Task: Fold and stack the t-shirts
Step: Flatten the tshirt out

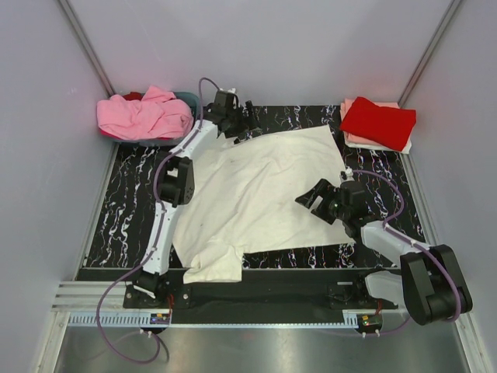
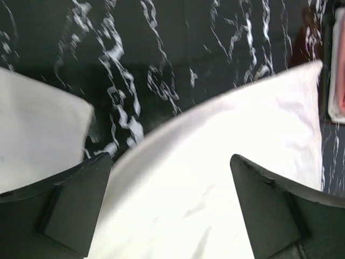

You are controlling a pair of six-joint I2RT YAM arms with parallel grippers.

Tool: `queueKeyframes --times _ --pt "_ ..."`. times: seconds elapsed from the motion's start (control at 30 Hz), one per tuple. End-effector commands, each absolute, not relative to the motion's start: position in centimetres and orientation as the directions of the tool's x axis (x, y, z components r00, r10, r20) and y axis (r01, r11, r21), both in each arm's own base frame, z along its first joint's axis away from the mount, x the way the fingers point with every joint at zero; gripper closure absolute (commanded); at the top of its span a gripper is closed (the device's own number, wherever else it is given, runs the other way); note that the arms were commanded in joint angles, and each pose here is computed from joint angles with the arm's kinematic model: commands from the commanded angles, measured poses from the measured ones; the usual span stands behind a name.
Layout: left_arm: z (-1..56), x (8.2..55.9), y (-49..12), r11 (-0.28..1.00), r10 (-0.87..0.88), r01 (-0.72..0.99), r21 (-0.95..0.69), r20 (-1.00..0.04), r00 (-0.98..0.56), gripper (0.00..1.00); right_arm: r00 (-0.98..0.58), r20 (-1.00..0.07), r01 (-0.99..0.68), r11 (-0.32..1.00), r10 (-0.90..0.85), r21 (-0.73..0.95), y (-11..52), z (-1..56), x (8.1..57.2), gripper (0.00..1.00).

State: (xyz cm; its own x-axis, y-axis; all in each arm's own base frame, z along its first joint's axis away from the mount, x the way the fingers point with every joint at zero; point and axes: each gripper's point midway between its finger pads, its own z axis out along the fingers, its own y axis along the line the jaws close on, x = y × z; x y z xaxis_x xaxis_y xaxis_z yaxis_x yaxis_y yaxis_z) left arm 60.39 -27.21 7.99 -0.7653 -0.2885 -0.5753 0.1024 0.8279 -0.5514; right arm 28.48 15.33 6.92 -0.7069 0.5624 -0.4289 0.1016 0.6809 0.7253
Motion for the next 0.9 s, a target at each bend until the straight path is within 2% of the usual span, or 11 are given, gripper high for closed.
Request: queueKeyframes --times 0.0,0.2,0.23,0.3,0.33,0.37,0.43,0.47,0.5,0.7,0.87 --pt "21.1 59.5 -24.7 0.841 -0.315 0.165 -0.516 -0.713 -0.627 0.01 -0.683 -0.457 0.048 0.660 0.570 0.750 15.8 9.0 29.9 0.07" --pt "21.2 50.9 -20.9 0.887 -0.298 0.030 -0.461 -0.621 -0.725 0.07 -0.685 -0.449 0.062 0.661 0.574 0.748 15.6 8.9 30.0 0.07" --pt "22.6 48.8 -20.3 0.885 -0.304 0.027 -0.464 -0.621 -0.723 0.09 -0.680 -0.452 0.064 0.661 0.577 0.748 15.5 9.0 30.0 0.08" --pt "18.7 43.9 -19.4 0.911 -0.261 -0.019 -0.411 -0.542 -0.798 0.14 -0.677 -0.451 0.070 0.661 0.581 0.747 15.4 9.0 29.8 0.07" --pt "20.4 41.7 -19.0 0.916 -0.240 0.011 -0.401 -0.570 -0.786 0.15 -0.670 -0.457 0.072 0.664 0.585 0.745 15.2 9.1 29.8 0.07" --pt "17.2 38.3 -17.9 0.941 -0.205 -0.026 -0.336 -0.511 -0.835 0.15 -0.669 -0.455 0.078 0.664 0.588 0.744 15.1 9.0 29.6 0.07" --pt "18.5 33.6 -18.4 0.951 -0.144 0.030 -0.307 -0.529 -0.836 0.15 -0.660 -0.460 0.079 0.663 0.594 0.744 15.0 9.2 29.6 0.07" --pt "16.2 30.5 -17.1 0.972 -0.109 0.008 -0.234 -0.480 -0.870 0.15 -0.661 -0.458 0.081 0.664 0.594 0.743 15.0 9.2 29.5 0.07" --pt "17.5 27.9 -17.7 0.968 -0.097 0.036 -0.247 -0.504 -0.858 0.15 -0.661 -0.458 0.081 0.664 0.594 0.743 15.0 9.2 29.6 0.07" --pt "14.9 15.0 -15.8 0.950 -0.120 0.013 -0.311 -0.403 -0.907 0.15 -0.670 -0.446 0.100 0.668 0.594 0.738 14.9 8.9 29.4 0.07" --pt "11.2 9.2 -13.0 0.954 -0.148 -0.056 -0.293 -0.302 -0.942 0.14 -0.662 -0.450 0.103 0.668 0.599 0.737 14.7 9.0 29.3 0.06"
